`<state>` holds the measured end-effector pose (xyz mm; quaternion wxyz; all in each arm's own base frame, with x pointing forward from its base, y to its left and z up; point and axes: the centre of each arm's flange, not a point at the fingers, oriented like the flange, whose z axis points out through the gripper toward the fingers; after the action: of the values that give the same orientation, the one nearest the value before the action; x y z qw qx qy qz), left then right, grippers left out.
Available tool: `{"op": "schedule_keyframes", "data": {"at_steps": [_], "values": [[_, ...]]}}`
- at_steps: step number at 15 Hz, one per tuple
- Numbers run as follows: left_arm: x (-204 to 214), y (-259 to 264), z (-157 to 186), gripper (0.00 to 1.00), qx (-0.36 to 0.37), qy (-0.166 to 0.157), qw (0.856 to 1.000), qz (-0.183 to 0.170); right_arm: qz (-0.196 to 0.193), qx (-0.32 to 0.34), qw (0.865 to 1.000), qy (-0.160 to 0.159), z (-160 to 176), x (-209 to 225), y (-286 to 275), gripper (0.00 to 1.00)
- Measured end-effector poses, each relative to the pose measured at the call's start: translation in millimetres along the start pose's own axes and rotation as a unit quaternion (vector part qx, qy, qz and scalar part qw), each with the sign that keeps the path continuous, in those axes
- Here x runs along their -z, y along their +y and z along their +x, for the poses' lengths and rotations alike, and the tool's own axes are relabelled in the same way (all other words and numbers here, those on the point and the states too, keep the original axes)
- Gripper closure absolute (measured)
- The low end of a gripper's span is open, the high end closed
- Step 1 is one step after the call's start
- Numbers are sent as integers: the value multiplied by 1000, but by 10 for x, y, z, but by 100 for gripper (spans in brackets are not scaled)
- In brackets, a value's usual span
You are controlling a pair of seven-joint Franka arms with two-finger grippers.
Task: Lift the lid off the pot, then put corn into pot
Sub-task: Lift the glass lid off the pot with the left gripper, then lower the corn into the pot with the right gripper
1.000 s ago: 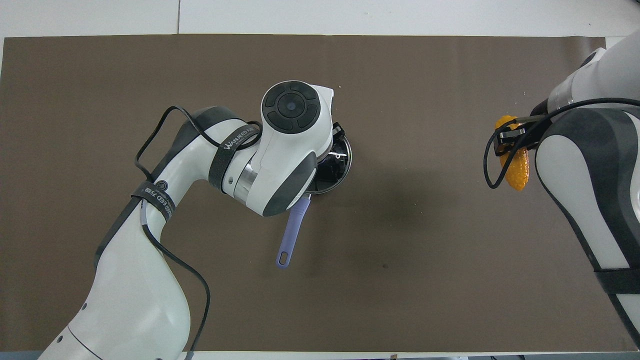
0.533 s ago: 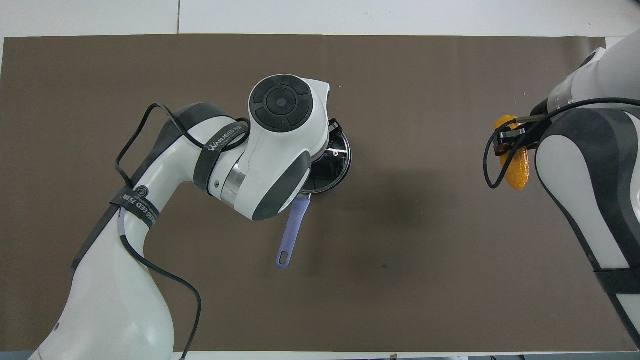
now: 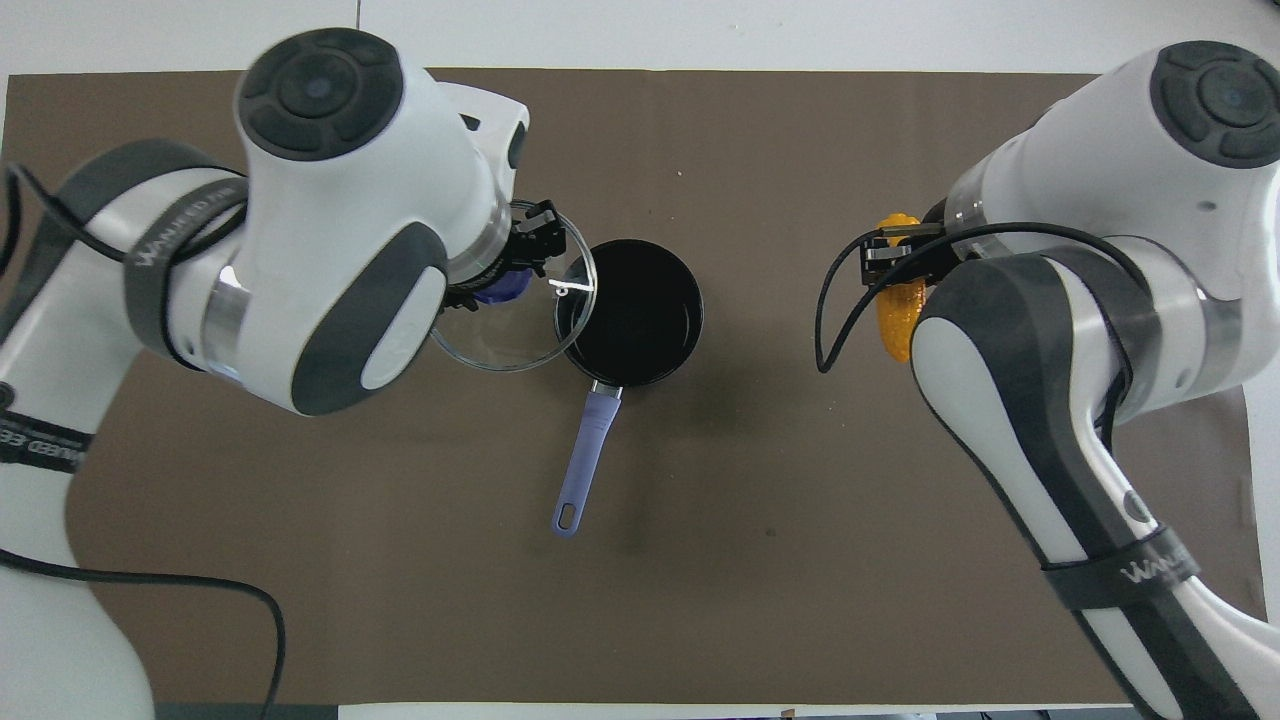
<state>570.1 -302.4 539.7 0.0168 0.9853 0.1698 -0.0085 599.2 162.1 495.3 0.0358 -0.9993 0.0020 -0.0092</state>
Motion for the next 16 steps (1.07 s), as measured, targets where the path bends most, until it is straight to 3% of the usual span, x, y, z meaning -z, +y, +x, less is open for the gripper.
{"op": "schedule_keyframes", "data": {"at_steps": [4, 8, 12, 16], "values": [[102, -1211, 863, 32, -105, -14, 994, 7, 19, -15, 1000, 11, 63, -270, -803, 61], [-312, -2527, 1497, 32, -181, -9, 983, 0, 28, -32, 999, 18, 159, -843, -1839, 61], [-1136, -3175, 1582, 32, -182, 1, 983, -1, 35, -26, 999, 28, 79, -1307, -2239, 61], [-1651, -3244, 1411, 32, -171, -5, 985, -1, 31, -26, 999, 21, 33, -1453, -2233, 61]]}}
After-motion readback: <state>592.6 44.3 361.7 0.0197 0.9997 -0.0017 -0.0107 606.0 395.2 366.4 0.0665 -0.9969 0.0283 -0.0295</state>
